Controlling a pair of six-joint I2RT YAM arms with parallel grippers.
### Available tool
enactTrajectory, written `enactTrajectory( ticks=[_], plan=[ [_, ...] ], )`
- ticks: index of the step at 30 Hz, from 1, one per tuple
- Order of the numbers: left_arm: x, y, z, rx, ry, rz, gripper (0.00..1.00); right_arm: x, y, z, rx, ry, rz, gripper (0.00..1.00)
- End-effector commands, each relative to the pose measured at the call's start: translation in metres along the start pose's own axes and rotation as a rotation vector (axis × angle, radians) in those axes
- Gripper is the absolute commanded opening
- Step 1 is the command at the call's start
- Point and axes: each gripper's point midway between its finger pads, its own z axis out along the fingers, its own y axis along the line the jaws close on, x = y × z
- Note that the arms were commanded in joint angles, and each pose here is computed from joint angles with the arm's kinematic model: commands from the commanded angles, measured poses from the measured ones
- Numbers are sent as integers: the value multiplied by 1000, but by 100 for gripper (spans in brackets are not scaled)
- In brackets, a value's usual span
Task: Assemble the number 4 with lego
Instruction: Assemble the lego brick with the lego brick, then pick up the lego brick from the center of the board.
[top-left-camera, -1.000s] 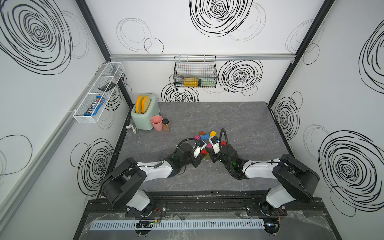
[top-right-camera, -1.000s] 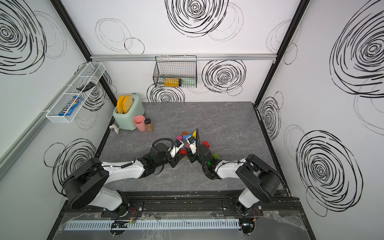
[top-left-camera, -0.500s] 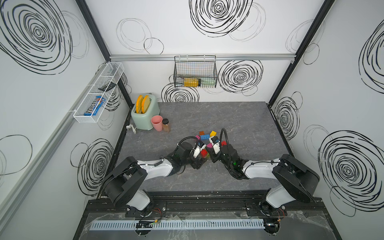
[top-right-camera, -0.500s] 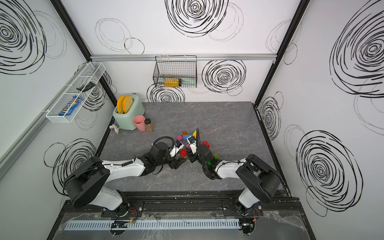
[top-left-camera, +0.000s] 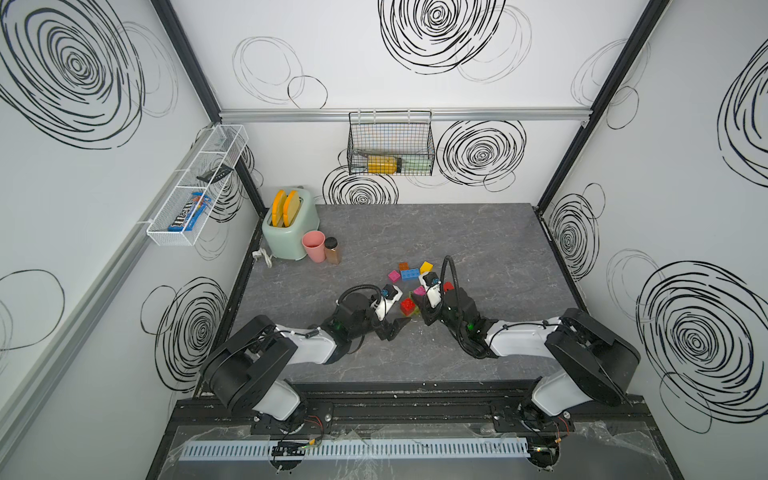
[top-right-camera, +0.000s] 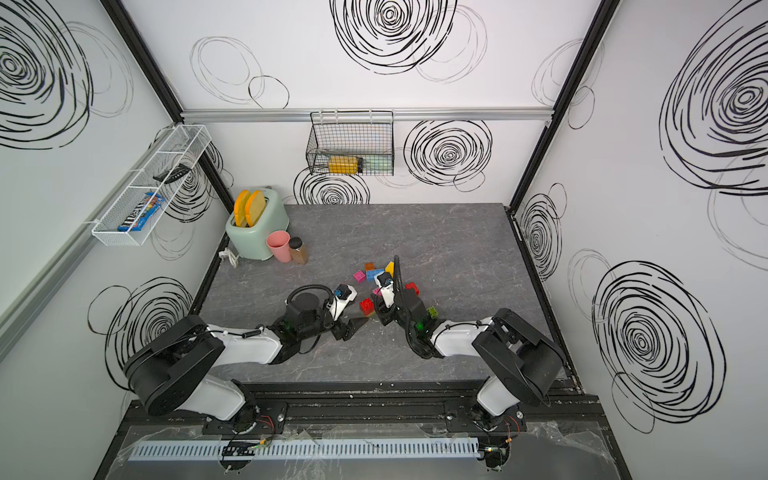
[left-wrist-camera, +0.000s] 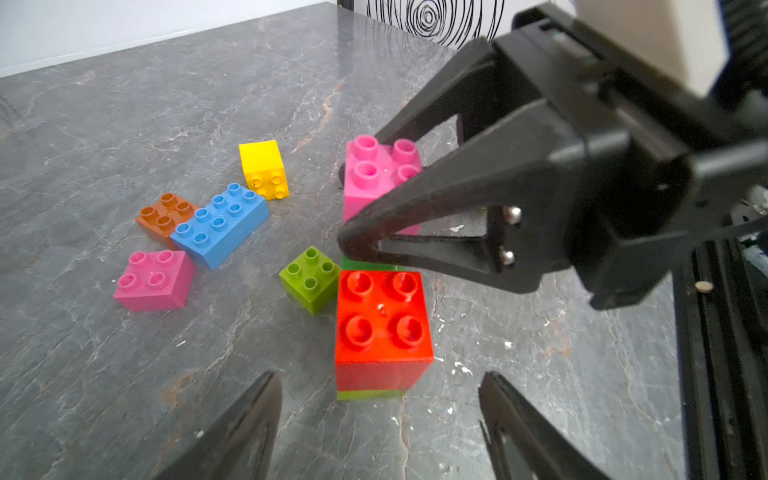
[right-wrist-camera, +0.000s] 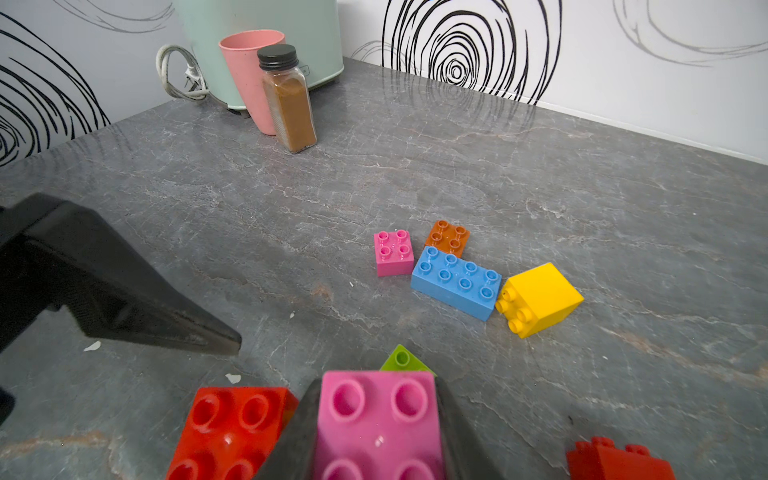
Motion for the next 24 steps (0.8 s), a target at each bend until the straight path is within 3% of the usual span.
enactTrajectory(
  ticks=[1,24],
  plan=[
    [-32,-2,-1,18,-159,60,77,108,-5,-17,-3,364,-40,0],
    [-7,-5,20,38,-154,61,64,108,-5,-16,4,364,-50,0]
  ],
)
